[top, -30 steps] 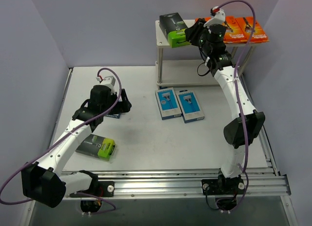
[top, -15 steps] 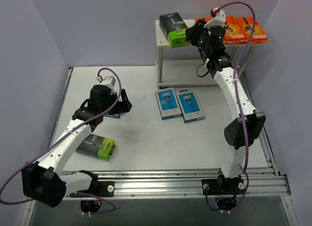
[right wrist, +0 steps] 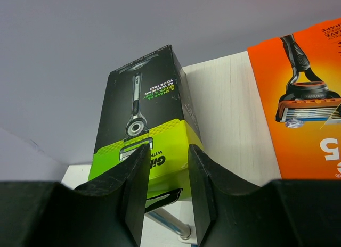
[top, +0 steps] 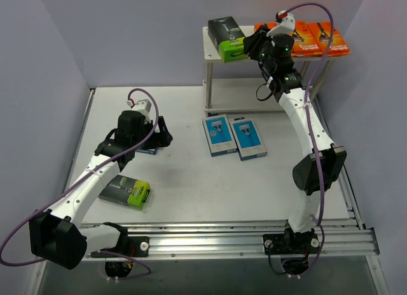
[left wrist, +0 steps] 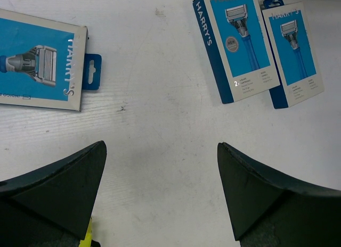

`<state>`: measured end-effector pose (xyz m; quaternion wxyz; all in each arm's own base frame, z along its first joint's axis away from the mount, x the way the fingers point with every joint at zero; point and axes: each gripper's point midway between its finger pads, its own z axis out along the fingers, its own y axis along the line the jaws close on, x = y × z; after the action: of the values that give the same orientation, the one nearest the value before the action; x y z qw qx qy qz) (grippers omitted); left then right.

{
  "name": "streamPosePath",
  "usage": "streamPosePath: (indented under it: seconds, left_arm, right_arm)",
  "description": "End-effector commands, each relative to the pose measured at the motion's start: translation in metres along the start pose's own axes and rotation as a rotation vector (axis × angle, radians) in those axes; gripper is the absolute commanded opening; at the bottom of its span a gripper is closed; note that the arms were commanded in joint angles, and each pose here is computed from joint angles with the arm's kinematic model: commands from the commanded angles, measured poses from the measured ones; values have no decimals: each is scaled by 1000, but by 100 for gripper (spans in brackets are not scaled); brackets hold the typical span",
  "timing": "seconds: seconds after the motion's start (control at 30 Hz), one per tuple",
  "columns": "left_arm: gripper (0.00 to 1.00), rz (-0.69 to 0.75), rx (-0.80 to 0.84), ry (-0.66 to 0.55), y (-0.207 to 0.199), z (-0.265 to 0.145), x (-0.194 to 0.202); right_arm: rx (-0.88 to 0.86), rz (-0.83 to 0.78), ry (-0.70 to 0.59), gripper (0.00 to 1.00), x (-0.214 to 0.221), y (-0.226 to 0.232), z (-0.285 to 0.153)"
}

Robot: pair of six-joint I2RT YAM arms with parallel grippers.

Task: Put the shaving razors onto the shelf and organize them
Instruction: Place the shaving razor onto shelf

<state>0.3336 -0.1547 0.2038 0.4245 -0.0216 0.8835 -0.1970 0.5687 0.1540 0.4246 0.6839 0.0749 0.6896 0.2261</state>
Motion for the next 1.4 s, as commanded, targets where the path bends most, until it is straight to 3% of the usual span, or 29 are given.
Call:
streamPosePath:
  seconds: [0.0, 0.47, 1.37]
  left_arm:
    - [94, -6, 34, -59, -11, -7, -24]
    - [94, -8, 35, -59, -11, -7, -25]
    - [94, -17, 47, -53, -12, -6, -24]
  right_arm:
    - [-32, 9, -42, 30, -17, 11, -3]
    - [6, 4, 6, 31, 4, -1, 1]
    - [54, -17, -63, 31, -13, -10, -13]
